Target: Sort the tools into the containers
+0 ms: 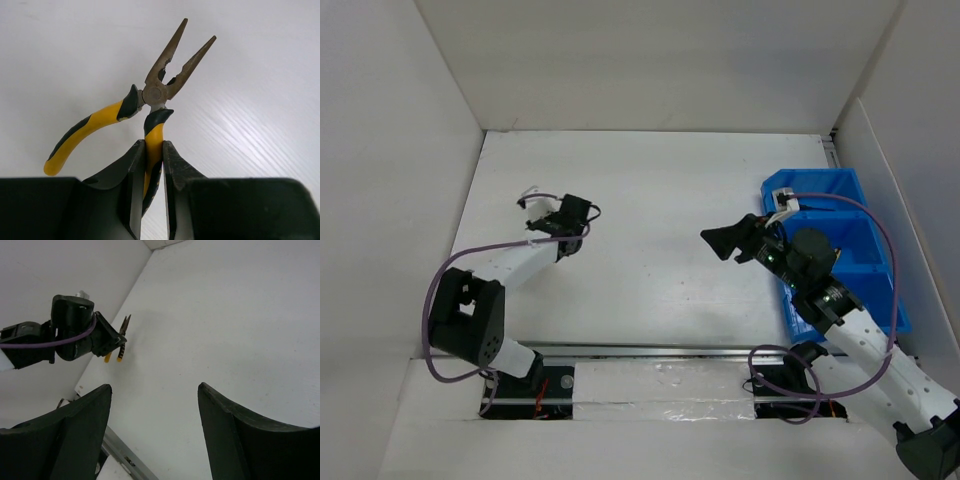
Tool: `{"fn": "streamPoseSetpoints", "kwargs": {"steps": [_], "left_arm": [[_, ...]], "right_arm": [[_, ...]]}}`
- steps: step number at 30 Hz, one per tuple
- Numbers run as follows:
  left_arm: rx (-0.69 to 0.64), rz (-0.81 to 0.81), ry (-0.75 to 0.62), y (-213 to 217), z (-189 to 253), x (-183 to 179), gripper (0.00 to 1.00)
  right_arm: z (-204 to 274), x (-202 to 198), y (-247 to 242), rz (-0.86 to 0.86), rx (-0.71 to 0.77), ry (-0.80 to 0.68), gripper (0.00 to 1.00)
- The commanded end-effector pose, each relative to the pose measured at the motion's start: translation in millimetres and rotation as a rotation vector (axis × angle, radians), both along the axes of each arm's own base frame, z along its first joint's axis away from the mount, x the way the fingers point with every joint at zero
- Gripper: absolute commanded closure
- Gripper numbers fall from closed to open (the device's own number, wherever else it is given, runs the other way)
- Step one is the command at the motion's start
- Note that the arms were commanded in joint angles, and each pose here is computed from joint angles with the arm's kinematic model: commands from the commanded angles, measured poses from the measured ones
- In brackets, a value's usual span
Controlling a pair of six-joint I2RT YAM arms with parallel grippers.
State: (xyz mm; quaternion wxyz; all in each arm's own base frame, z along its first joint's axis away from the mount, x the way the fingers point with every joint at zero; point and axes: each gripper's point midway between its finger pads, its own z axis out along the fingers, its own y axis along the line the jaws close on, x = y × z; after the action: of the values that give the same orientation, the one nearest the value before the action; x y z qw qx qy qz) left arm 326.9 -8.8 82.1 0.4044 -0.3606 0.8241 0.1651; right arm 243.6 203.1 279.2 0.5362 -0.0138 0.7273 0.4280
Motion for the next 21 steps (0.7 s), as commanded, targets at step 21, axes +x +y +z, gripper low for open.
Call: {"fn": "streamPoseSetpoints", "kwargs": {"steps": [21], "left_arm": [[-0.355,-1.091,-0.618,-300.5,192.3,-96.6,1.00]], "right_arm": [[14.9,12.4,-5.7,-0.079,0.232,-0.077,0.20]]}}
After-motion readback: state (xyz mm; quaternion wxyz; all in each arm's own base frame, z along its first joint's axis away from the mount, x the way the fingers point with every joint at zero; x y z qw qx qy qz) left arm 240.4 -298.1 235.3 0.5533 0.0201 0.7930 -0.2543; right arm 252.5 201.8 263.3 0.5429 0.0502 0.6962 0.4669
